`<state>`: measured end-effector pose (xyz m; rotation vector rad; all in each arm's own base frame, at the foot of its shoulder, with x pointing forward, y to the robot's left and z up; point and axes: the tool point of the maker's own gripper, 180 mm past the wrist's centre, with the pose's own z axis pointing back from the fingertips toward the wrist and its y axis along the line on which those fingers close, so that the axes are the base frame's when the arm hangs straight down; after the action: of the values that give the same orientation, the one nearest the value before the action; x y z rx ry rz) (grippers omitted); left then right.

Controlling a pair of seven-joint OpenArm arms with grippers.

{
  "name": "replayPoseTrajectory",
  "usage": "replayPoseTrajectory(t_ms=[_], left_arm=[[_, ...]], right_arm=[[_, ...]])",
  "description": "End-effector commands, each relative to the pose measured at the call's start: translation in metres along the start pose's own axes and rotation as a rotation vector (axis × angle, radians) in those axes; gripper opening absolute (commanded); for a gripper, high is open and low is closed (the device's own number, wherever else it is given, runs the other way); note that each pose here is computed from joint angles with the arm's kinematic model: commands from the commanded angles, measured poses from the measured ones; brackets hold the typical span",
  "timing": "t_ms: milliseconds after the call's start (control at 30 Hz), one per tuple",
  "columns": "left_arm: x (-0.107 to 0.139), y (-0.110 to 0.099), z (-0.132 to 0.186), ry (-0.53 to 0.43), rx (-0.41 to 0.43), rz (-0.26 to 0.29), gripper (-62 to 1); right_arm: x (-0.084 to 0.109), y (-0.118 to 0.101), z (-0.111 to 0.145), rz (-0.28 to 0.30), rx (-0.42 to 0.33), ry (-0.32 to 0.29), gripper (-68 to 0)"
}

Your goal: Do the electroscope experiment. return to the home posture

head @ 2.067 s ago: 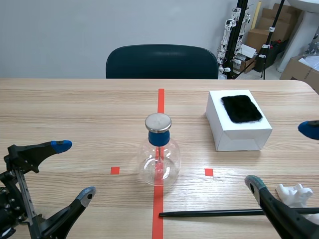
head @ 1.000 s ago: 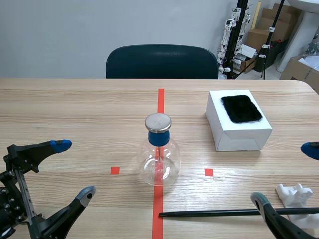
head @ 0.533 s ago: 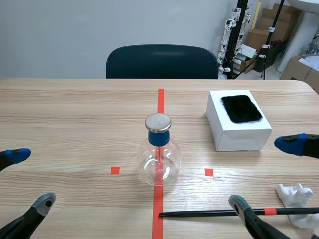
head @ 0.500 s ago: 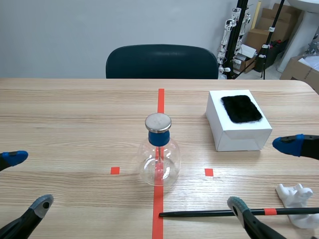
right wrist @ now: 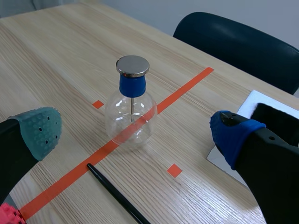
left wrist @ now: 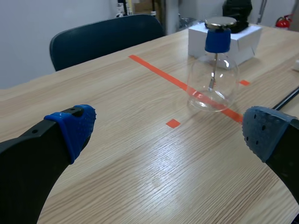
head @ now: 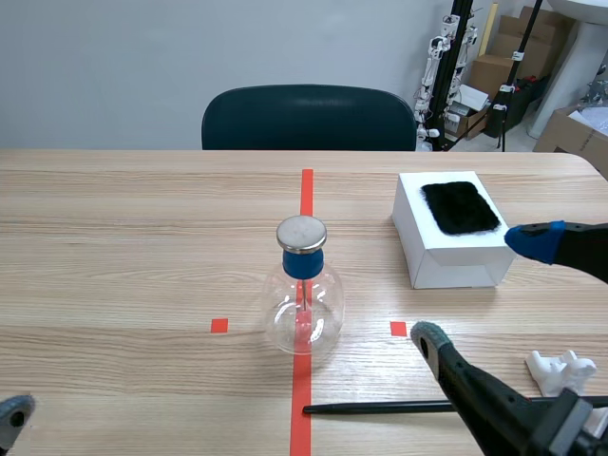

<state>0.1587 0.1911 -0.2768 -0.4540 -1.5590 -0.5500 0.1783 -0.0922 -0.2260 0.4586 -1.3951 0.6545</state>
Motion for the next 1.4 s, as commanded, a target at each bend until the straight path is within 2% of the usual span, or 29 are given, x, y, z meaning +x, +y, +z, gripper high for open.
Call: replayPoseTrajectory(t_ms=[0,233,533,633,733,900,1033,1367], left_arm=[[0.008,0.000,0.001,-0.026,0.021,0.010,1.4],[0.020,-0.006,0.007,-0.019,0.093,-0.005,1.4],[0.033,-0.031,0.009,-0.037,0.138,0.039,1.4],[0.028,-0.033,0.008,0.010,0.172,0.025,1.4],[0.030,-0.036,0.009,0.019,0.191,0.028,1.4],[0.040,-0.044,0.009,0.011,0.182,0.032,1.4],[0.048,-0.050,0.009,0.007,0.167,0.040,1.4],[0.050,-0.058,0.013,0.025,0.157,0.057,1.4]], right_arm=[[0.011,0.000,-0.002,-0.001,0.004,-0.038,0.4],[0.015,-0.002,-0.001,-0.023,0.028,-0.044,0.4],[0.011,-0.002,0.004,-0.028,0.019,-0.025,0.4],[0.009,-0.003,0.006,-0.024,0.014,-0.015,0.4],[0.006,0.000,0.006,0.010,0.029,0.002,0.4],[0.003,0.001,0.007,0.008,0.030,0.011,0.4],[0.007,-0.001,0.012,0.012,0.018,-0.005,0.4],[0.009,-0.010,0.019,0.029,-0.027,-0.017,0.4]])
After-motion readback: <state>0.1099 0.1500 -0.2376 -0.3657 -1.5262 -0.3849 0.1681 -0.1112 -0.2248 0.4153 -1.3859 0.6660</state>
